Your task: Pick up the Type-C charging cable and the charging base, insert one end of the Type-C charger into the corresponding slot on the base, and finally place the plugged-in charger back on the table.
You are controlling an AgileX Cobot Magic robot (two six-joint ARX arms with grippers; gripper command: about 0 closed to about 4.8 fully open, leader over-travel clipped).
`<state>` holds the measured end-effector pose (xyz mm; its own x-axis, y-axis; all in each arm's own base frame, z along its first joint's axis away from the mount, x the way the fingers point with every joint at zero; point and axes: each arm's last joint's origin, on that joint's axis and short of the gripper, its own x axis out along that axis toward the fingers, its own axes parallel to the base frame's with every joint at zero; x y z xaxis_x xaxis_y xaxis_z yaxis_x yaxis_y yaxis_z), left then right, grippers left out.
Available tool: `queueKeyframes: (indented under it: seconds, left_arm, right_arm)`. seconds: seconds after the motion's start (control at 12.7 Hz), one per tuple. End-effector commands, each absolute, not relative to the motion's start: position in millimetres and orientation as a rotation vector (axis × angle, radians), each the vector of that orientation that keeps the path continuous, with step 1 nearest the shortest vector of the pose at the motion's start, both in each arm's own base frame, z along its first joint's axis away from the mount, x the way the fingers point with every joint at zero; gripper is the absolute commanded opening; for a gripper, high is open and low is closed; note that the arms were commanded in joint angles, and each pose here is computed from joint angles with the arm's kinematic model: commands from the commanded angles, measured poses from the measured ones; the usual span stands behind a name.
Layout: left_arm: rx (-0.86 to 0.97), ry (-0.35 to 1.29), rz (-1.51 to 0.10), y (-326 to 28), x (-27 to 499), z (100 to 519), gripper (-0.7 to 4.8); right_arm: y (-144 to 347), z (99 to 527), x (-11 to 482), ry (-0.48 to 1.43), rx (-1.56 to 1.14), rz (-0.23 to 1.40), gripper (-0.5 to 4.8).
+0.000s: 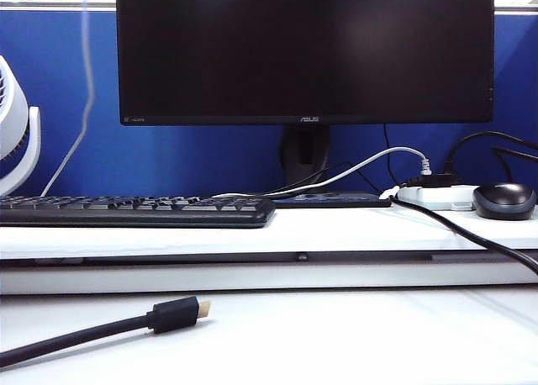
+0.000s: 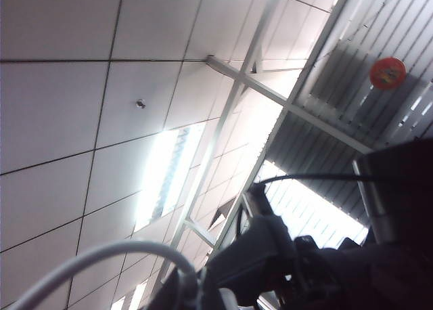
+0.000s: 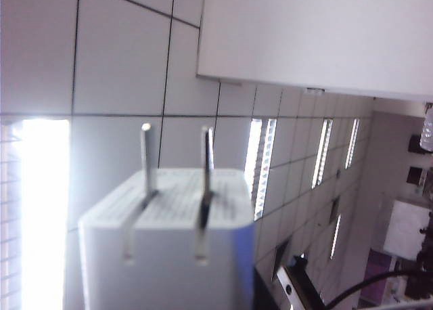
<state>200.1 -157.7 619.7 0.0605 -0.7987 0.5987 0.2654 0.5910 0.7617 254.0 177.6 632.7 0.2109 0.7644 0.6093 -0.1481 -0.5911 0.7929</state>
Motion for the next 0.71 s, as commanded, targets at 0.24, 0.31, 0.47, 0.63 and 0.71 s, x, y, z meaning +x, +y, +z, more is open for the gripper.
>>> queueKeyframes:
  seconds: [0.24, 0.31, 0.47, 0.63, 0.71]
  left_arm:
    - [0.686, -1.358, -0.76, -160.3, 199.8, 618.9, -0.06]
    - [0.69, -1.354, -0.774, -161.4, 201.0, 617.8, -0.05]
    - [0.659, -1.385, -0.792, -159.7, 197.9, 620.1, -0.05]
    - [0.638, -1.38, -0.716, -157.7, 198.0, 622.6, -0.05]
    - [0.648, -1.378, -0.705, -158.7, 199.5, 621.8, -0.06]
  right_arm:
    - [175.7, 635.9, 248.7, 0.585, 1.734, 1.499, -0.02]
    - [176.6, 634.7, 249.5, 0.606, 1.732, 1.487, -0.01]
    - [177.2, 634.2, 248.7, 0.649, 1.703, 1.505, -0.01]
    - [176.5, 634.6, 248.7, 0.642, 1.702, 1.509, -0.01]
    - [176.6, 634.5, 248.6, 0.644, 1.701, 1.51, -0.01]
